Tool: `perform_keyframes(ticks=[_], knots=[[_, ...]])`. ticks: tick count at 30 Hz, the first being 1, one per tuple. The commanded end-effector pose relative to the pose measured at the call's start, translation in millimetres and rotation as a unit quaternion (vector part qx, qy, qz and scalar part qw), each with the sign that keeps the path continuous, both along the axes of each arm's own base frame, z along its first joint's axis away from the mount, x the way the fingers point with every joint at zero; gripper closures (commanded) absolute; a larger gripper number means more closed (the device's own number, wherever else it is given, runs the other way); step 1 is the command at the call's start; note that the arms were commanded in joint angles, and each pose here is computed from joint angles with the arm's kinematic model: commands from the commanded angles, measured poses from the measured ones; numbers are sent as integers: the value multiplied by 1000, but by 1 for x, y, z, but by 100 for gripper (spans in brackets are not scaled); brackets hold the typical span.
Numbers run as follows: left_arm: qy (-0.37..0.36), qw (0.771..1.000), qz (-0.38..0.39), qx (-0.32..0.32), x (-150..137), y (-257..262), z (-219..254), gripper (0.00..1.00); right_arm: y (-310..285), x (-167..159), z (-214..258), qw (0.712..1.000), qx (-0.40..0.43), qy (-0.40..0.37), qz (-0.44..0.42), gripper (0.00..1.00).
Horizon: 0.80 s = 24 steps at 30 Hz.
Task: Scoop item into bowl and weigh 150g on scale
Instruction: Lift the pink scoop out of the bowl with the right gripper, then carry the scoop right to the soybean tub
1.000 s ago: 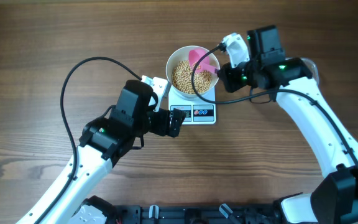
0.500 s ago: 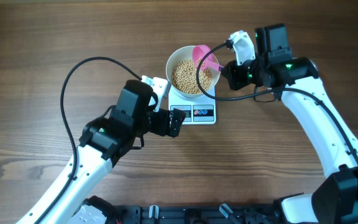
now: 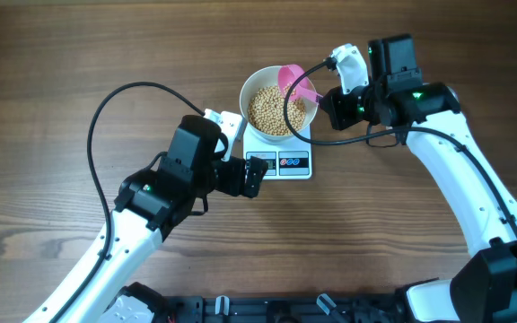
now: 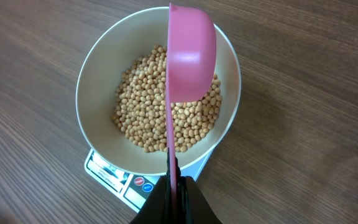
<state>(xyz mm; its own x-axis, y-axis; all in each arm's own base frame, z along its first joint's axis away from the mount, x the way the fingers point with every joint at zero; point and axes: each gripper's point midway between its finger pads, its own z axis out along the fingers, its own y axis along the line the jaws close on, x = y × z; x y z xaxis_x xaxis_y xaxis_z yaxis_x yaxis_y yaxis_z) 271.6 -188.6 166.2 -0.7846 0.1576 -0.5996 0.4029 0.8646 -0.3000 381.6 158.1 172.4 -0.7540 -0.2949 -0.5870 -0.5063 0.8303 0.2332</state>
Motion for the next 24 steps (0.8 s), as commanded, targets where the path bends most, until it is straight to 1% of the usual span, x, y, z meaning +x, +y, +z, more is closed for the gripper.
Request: perform_keyframes(ticks=[1,10,15,20,24], knots=[[-5,1000,-7,7,0,0,-1,0,5,3,22,999,20,-25,5,96],[-5,1000,-8,7,0,0,-1,0,6,5,25,999,22,-32,5,96],[-5,1000,-7,7,0,0,-1,0,12,5,29,999,40,-34,14,96],[-5,1000,-7,7,0,0,-1,0,3,13,35,997,61,-31,-28,96],[-5,1000,-7,7,0,0,-1,0,-25,21,45,995,64,-43,-64,96]])
